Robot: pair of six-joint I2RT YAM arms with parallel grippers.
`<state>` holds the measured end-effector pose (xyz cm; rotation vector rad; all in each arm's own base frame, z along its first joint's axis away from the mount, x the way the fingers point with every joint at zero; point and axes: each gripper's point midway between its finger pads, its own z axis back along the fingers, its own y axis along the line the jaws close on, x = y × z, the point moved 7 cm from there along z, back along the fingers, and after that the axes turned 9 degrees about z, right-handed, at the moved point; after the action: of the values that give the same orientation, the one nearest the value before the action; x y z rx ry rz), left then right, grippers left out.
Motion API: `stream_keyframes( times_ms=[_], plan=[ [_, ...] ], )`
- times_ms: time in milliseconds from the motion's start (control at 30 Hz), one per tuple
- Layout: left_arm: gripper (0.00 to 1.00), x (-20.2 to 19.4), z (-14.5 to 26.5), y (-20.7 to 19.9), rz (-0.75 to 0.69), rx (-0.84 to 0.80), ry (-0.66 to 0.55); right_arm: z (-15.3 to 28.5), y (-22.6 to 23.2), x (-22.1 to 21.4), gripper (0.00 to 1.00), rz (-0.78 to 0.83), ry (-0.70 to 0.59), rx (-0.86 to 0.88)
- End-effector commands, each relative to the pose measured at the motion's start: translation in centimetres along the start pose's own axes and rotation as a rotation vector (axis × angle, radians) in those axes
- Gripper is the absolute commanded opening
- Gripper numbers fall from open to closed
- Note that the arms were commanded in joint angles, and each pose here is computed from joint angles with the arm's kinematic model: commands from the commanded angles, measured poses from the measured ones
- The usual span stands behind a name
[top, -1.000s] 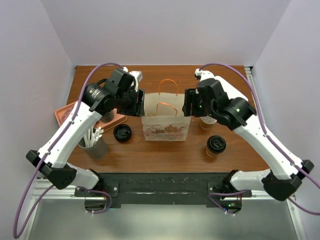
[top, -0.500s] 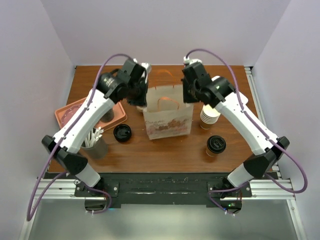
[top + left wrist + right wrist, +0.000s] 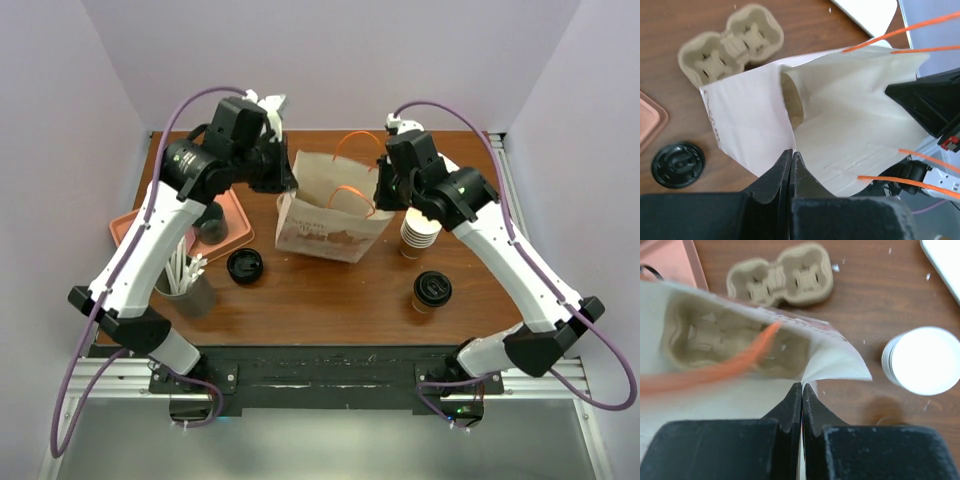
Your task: Pack the takeout coffee
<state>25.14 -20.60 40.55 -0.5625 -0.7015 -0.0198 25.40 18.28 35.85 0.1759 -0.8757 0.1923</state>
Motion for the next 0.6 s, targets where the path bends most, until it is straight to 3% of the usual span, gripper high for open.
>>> stream_keyframes(
  times_ms=[0,233,367,567],
  plan=[
    [0.0,-2.4,0.2,0.2,0.065,-0.082,0.055,0.4,0.3,-0.8,0.0,-0.083,-0.036,0.053],
    [0.0,-4.4,0.9,0.8,0.089,-0.108,0.1,1.2,0.5,-1.6,0.0,-0.094,-0.051,0.124],
    [0.0,-7.7,1.3,3.1,0.128,-0.068,0.141,2.3,0.0,-3.2,0.0,-0.106,-0.065,0.151],
    [0.33,-8.9,2.0,3.9,0.116,-0.073,0.14,3.0,-0.6,-6.1,0.02,-0.071,-0.083,0.225]
  ],
)
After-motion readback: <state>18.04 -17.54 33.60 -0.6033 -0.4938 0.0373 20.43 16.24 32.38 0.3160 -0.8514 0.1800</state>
